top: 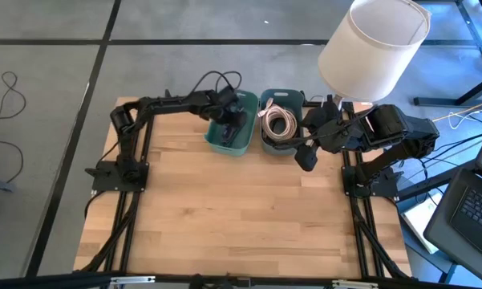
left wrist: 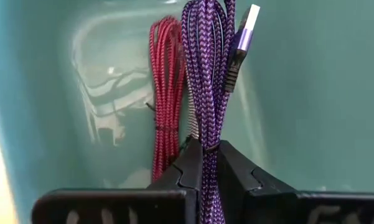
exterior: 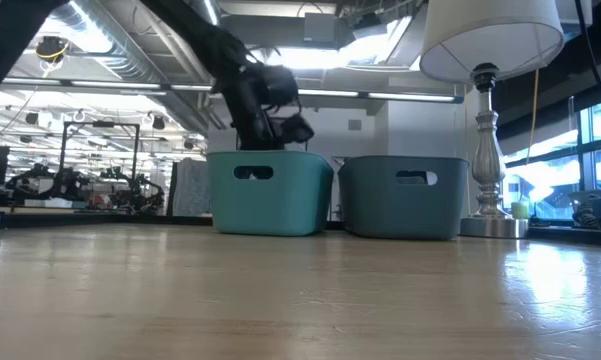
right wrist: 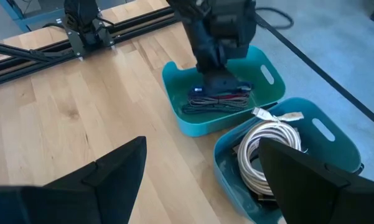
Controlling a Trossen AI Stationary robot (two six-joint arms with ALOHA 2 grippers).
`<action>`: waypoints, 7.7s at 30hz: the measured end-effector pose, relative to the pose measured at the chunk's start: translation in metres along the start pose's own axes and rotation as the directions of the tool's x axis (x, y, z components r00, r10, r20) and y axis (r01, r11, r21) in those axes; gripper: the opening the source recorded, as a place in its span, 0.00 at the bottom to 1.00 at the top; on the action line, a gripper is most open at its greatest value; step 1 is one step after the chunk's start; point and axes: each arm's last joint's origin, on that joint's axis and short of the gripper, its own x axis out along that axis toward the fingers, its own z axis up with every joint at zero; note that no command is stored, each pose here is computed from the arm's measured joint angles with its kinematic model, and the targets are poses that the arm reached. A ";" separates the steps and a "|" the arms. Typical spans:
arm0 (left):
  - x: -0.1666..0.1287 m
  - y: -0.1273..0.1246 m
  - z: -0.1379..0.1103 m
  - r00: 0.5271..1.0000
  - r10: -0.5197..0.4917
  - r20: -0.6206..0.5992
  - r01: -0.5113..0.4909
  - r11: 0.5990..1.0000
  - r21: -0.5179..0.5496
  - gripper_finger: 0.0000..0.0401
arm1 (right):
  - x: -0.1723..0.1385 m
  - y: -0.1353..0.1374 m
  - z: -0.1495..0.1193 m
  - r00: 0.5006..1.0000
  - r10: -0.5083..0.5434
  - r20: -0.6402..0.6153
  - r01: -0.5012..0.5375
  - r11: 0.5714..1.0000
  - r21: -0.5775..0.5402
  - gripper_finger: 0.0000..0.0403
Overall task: Pick & Place USB Port
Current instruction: Put the purple USB cable into the green bin, then return to Home Position
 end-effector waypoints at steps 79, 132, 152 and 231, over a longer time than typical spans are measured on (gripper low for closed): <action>-0.337 -0.037 -0.128 0.398 -0.917 -0.024 0.388 0.144 0.910 0.01 | 0.003 0.038 0.040 0.875 0.405 0.267 -0.280 0.871 -0.402 0.04; -0.219 0.132 -0.230 0.570 -0.797 0.200 0.453 0.508 0.733 0.01 | 0.085 -0.004 -0.217 0.897 0.359 0.258 -0.365 0.930 -0.025 0.00; -0.136 0.139 -0.251 0.747 -0.581 0.323 0.157 0.627 0.763 0.00 | 0.141 -0.032 -0.248 0.916 0.209 0.343 -0.177 0.977 -0.123 0.00; -0.126 0.152 -0.232 0.762 -0.580 0.288 0.328 0.729 0.601 0.01 | 0.140 -0.086 -0.306 0.785 0.401 0.473 -0.337 0.916 -0.217 0.12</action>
